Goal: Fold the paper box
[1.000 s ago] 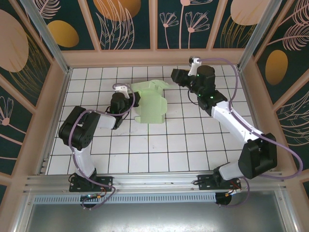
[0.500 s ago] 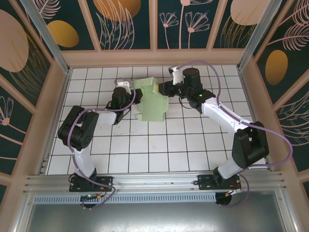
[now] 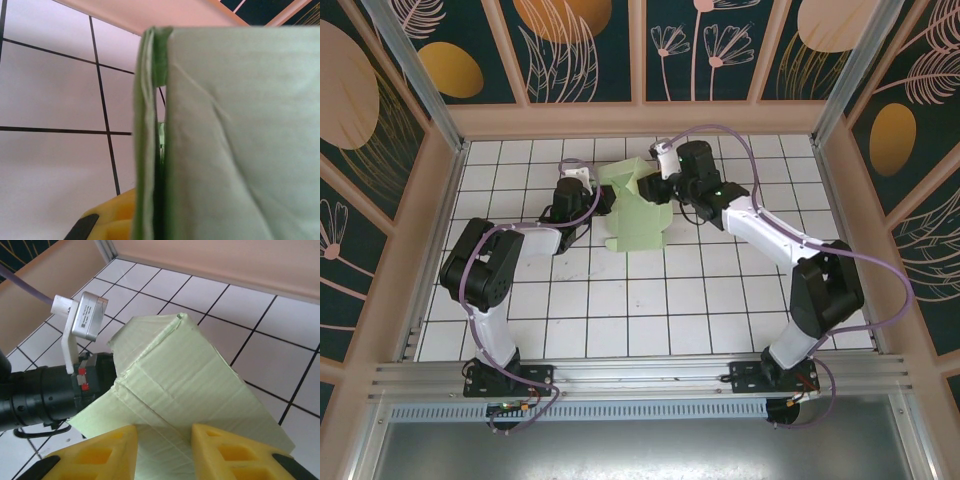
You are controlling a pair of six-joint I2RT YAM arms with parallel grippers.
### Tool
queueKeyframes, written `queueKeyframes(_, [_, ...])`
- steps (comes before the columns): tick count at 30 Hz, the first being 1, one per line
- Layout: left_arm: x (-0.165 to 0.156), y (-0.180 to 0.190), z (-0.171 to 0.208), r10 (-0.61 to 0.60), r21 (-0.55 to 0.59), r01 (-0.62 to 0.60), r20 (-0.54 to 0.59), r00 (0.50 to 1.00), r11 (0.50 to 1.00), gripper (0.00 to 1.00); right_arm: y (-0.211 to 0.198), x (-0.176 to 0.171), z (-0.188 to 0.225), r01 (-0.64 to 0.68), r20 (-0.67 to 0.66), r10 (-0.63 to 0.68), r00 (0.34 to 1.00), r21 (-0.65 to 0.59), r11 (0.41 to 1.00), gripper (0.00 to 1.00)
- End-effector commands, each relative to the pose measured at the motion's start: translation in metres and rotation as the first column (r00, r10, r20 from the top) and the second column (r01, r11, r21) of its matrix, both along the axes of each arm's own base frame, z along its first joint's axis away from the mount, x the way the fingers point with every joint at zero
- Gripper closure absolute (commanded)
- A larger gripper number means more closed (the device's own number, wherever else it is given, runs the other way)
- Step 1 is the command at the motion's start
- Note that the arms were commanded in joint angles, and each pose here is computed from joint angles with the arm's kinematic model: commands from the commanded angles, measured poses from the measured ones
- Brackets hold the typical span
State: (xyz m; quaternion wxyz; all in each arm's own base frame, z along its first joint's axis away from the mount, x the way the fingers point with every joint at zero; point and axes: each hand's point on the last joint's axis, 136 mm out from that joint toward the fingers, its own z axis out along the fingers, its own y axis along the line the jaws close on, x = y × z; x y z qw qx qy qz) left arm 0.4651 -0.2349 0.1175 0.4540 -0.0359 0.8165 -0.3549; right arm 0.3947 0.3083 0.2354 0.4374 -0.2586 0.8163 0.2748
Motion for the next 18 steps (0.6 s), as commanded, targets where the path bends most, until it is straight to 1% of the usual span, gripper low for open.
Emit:
queueKeyframes(1, [0.000,-0.015,0.031,-0.075,-0.050,0.079,0.072,0.995,0.996,1.00,0.002,0.008,0.001,-0.001,0.068,0.006,0.998,-0.082,0.997,0.65])
queueKeyframes(6, [-0.003,-0.021,0.033,-0.114,-0.054,0.119,0.084,0.990,0.991,1.00,0.003,0.018,-0.009,0.031,0.133,-0.004,0.991,-0.204,0.979,0.65])
queueKeyframes(8, [-0.004,-0.022,0.035,-0.124,-0.057,0.129,0.089,0.988,0.990,1.00,0.004,0.022,-0.010,0.049,0.158,-0.012,0.987,-0.233,0.971,0.66])
queueKeyframes(14, [-0.006,-0.025,0.033,-0.143,-0.061,0.148,0.086,0.986,0.987,1.00,0.010,0.030,-0.012,0.096,0.237,-0.023,0.971,-0.299,0.949,0.71])
queueKeyframes(18, [-0.006,-0.026,0.031,-0.151,-0.062,0.156,0.081,0.985,0.986,1.00,0.013,0.034,-0.017,0.137,0.306,-0.015,0.952,-0.380,0.915,0.73])
